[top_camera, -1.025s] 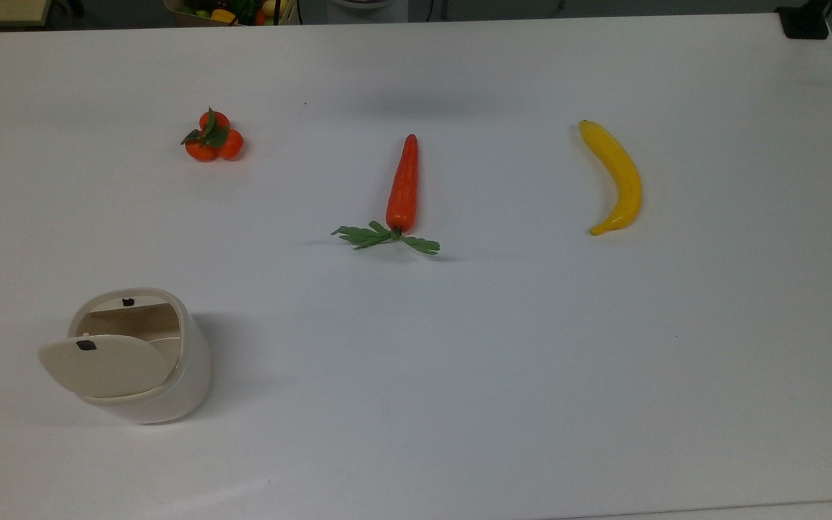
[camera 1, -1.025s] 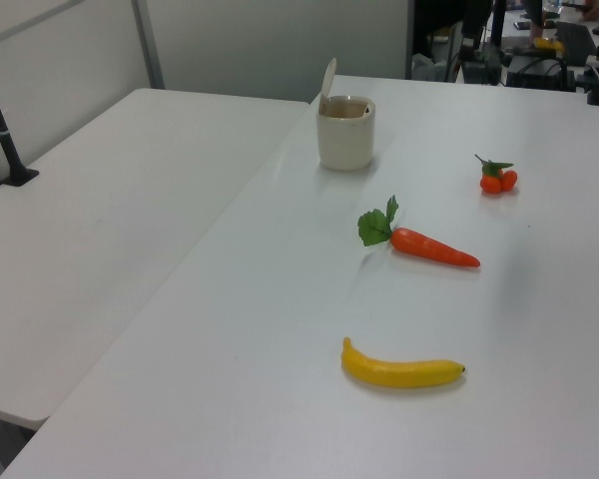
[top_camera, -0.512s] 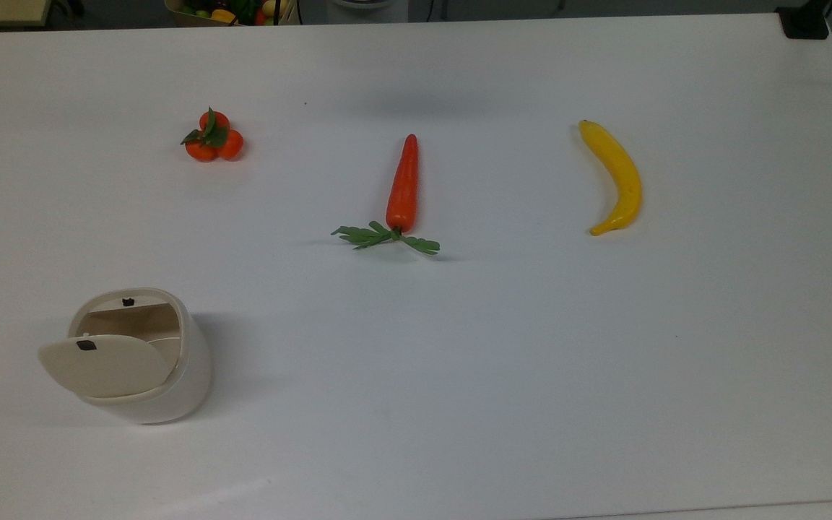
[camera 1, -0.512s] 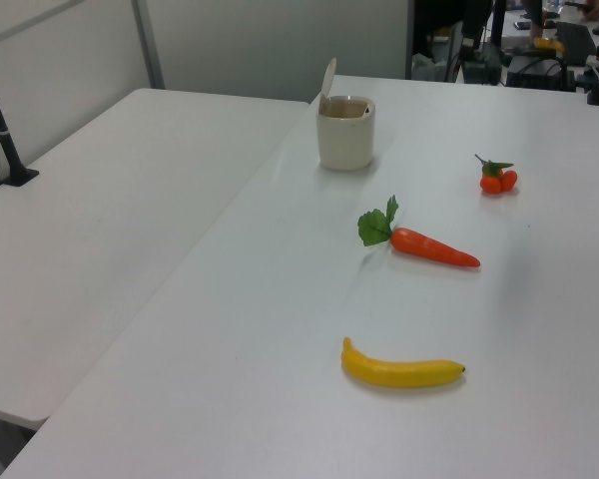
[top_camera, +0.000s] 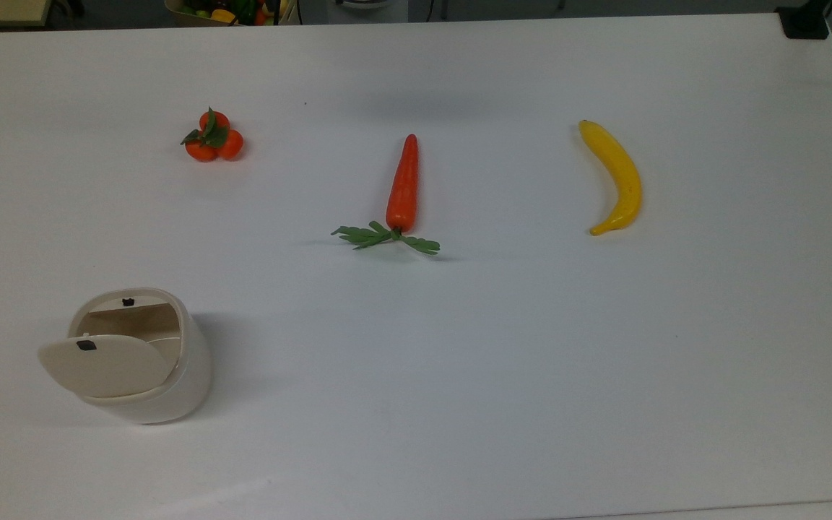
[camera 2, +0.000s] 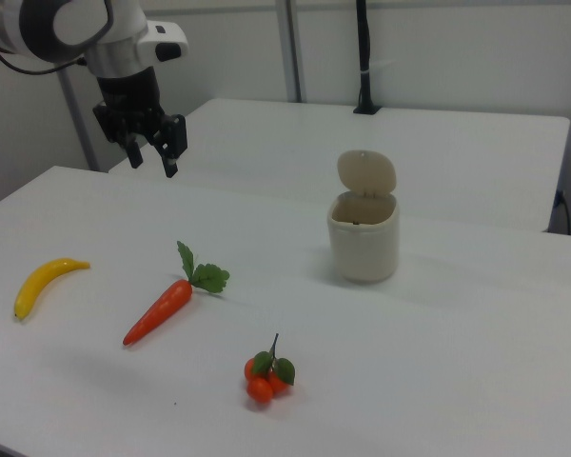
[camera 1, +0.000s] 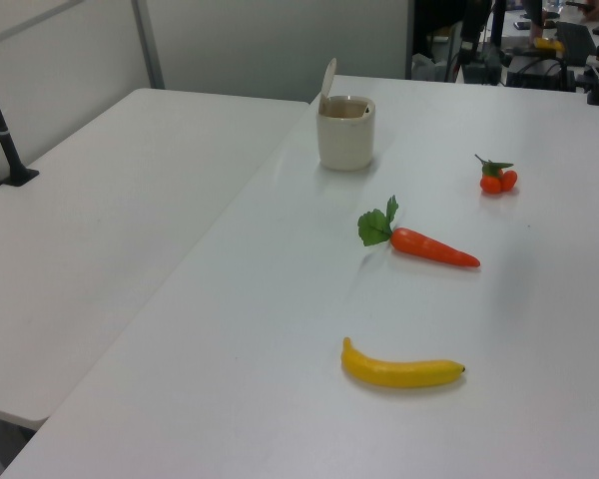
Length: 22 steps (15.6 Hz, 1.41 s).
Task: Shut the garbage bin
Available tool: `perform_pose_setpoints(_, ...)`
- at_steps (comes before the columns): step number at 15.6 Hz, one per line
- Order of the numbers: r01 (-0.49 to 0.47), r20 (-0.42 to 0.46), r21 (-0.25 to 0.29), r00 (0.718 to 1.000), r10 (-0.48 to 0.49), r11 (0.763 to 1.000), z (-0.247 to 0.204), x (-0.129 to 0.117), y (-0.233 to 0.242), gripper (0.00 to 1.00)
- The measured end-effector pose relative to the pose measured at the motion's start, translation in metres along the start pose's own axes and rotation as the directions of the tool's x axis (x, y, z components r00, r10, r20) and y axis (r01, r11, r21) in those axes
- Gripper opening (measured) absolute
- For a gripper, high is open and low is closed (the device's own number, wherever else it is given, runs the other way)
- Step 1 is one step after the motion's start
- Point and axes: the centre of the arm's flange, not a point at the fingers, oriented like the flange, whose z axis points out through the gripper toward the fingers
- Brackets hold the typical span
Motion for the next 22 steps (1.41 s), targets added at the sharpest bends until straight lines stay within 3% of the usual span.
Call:
perform_pose_setpoints(5,-0.001,-0.001,0.001,1.000,0.001,1.000,0.003,0.002,0.000,0.11)
perform_pose_setpoints(6,-0.001,0.002,0.001,1.000,0.001,1.000,0.004,0.002,0.000,0.06)
perform_pose_setpoints(10,0.000,0.008,0.006,1.000,-0.001,1.000,0.008,0.004,-0.002,0.00)
perform_pose_setpoints(13,-0.007,0.007,0.048,1.000,0.006,0.999,0.014,0.008,-0.006,0.00)
perform_pose_setpoints(22,-0.049,-0.201,0.012,0.978,0.050,0.999,0.029,0.047,0.018,0.00)
